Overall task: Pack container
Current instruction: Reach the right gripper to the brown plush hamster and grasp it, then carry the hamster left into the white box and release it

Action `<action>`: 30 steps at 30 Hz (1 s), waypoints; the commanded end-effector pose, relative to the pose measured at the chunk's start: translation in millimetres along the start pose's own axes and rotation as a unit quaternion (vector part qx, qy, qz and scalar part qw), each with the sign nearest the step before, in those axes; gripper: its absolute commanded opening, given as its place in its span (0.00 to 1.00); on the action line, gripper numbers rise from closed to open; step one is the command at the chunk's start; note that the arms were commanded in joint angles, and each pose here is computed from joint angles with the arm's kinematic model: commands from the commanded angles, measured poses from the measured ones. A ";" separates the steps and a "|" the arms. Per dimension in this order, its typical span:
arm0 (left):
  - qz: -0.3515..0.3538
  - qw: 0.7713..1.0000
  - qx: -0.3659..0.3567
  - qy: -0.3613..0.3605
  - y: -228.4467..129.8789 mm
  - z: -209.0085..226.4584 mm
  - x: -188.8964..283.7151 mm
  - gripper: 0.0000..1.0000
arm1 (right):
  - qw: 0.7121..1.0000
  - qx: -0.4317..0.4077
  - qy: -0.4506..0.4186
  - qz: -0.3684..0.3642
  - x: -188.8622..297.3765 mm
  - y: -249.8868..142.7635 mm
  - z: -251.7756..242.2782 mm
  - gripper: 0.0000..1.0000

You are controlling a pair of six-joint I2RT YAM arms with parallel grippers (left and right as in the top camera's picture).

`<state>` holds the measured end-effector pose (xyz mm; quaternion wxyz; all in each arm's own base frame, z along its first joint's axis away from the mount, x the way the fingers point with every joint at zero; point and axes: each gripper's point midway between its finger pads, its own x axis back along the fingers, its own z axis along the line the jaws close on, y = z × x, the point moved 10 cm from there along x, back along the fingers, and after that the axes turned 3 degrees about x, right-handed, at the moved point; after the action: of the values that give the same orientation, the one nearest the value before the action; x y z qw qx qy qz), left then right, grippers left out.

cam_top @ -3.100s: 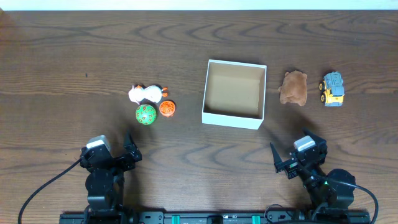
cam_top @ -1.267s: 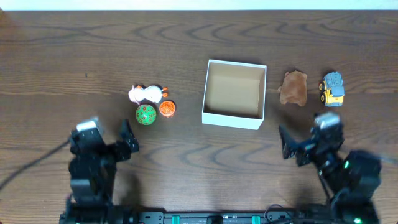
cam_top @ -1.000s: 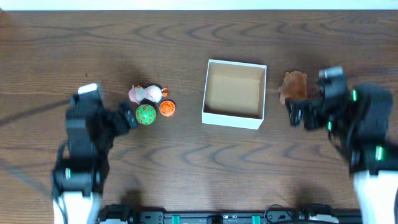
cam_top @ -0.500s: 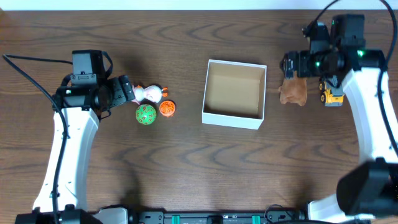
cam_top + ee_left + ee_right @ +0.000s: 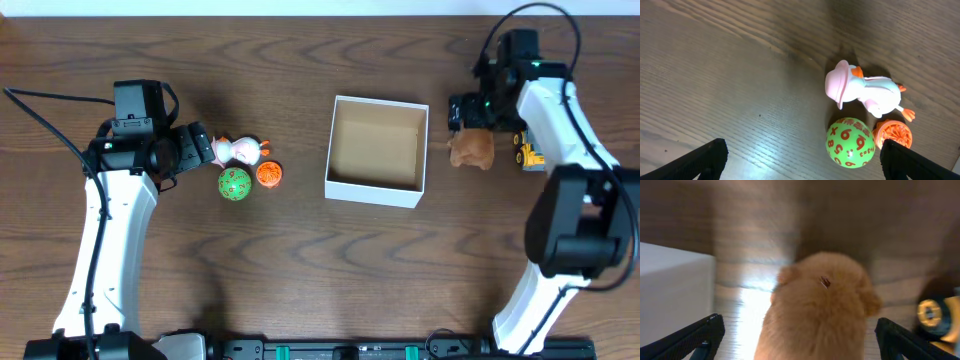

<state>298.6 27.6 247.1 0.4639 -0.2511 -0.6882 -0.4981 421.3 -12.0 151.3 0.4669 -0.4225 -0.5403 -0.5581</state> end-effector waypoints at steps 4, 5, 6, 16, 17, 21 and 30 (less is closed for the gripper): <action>-0.005 1.000 0.001 0.000 4.3 0.0 2.4 0.98 | 0.998 -0.035 -0.011 0.049 -23.1 -7.8 -4.6 0.85; -0.005 1.000 0.001 0.000 4.3 0.1 2.4 0.98 | 0.998 -0.035 -0.011 0.054 -24.8 -8.9 -4.6 0.76; -0.005 1.000 0.001 0.000 4.3 0.1 2.4 0.98 | 0.997 -0.036 -0.010 0.060 -27.1 -10.5 -4.5 0.61; -0.005 1.000 0.001 0.000 4.3 0.1 2.4 0.98 | 0.994 -0.060 -0.012 0.086 -20.1 -18.0 -2.9 0.01; -0.005 1.000 0.001 0.000 4.3 0.1 2.4 0.98 | 0.995 -0.066 -0.012 0.080 -12.9 -16.4 -1.6 0.01; -0.005 1.000 0.001 0.000 4.3 0.1 2.4 0.98 | 0.998 -0.059 -0.010 0.028 36.2 -5.7 12.4 0.01; -0.005 1.000 0.001 0.000 4.2 -0.1 2.4 0.98 | 0.987 0.014 0.067 -0.147 172.6 -10.6 114.8 0.01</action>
<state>298.6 27.6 247.1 0.4638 -0.2512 -0.6883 -0.4980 393.5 54.3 279.5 0.4268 -0.3566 -0.5700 -0.6047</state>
